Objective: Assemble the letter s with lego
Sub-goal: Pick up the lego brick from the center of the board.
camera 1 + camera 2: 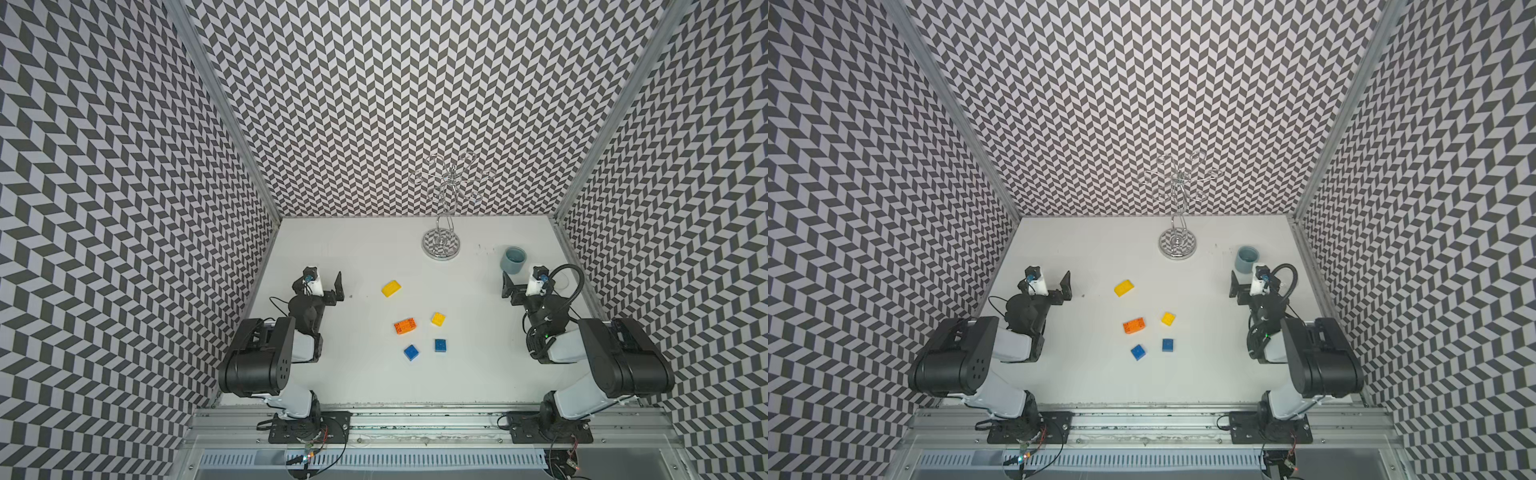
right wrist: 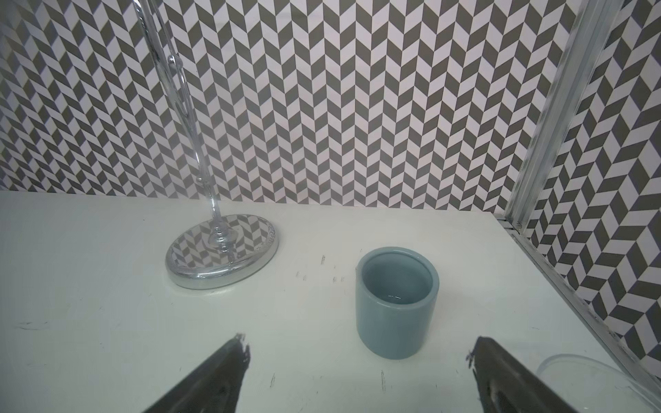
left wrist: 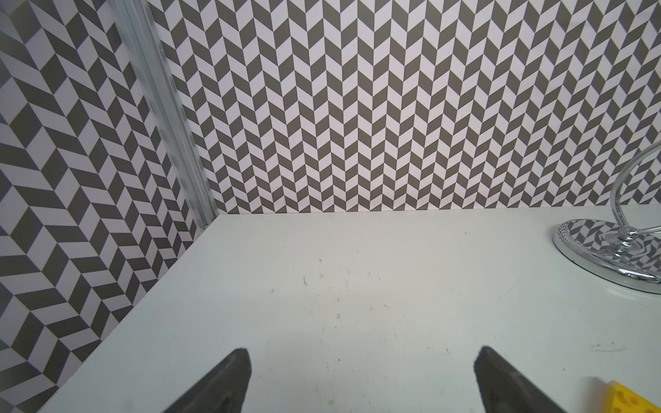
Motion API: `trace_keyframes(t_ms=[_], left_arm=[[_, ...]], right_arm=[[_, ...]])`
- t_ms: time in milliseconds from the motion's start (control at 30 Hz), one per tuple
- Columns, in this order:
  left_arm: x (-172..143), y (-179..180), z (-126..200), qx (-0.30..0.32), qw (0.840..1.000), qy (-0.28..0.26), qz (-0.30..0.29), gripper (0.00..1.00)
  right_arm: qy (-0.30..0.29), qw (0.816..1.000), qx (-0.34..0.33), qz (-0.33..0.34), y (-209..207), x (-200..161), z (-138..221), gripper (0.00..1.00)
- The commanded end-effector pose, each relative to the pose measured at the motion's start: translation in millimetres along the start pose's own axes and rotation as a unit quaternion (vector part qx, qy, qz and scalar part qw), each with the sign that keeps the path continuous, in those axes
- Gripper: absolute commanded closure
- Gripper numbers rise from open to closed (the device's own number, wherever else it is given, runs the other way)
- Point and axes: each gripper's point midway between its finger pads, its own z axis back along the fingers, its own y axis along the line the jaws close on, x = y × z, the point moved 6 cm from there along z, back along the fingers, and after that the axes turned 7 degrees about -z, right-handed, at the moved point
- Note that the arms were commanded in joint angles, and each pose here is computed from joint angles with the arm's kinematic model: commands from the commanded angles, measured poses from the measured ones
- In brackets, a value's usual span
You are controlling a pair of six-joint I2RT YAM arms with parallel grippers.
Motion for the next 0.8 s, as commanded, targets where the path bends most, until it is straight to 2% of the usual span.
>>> trace_keyframes(t_ms=[0, 633, 767], left_arm=[[6.4, -1.6, 3.6, -0.004, 1.0, -0.012, 0.0, 0.01], [5.8, -2.8, 3.3, -0.004, 1.0, -0.008, -0.002, 0.01], [7.1, -8.0, 6.5, 0.026, 0.999, -0.009, -0.017, 0.01]], right_arm=[[-0.028, 1.0, 0.001, -0.004, 2.6, 10.3, 1.7, 0.0], [-0.027, 1.0, 0.001, -0.004, 2.3, 10.2, 1.2, 0.01], [-0.027, 1.0, 0.001, -0.004, 2.3, 10.0, 1.0, 0.01]])
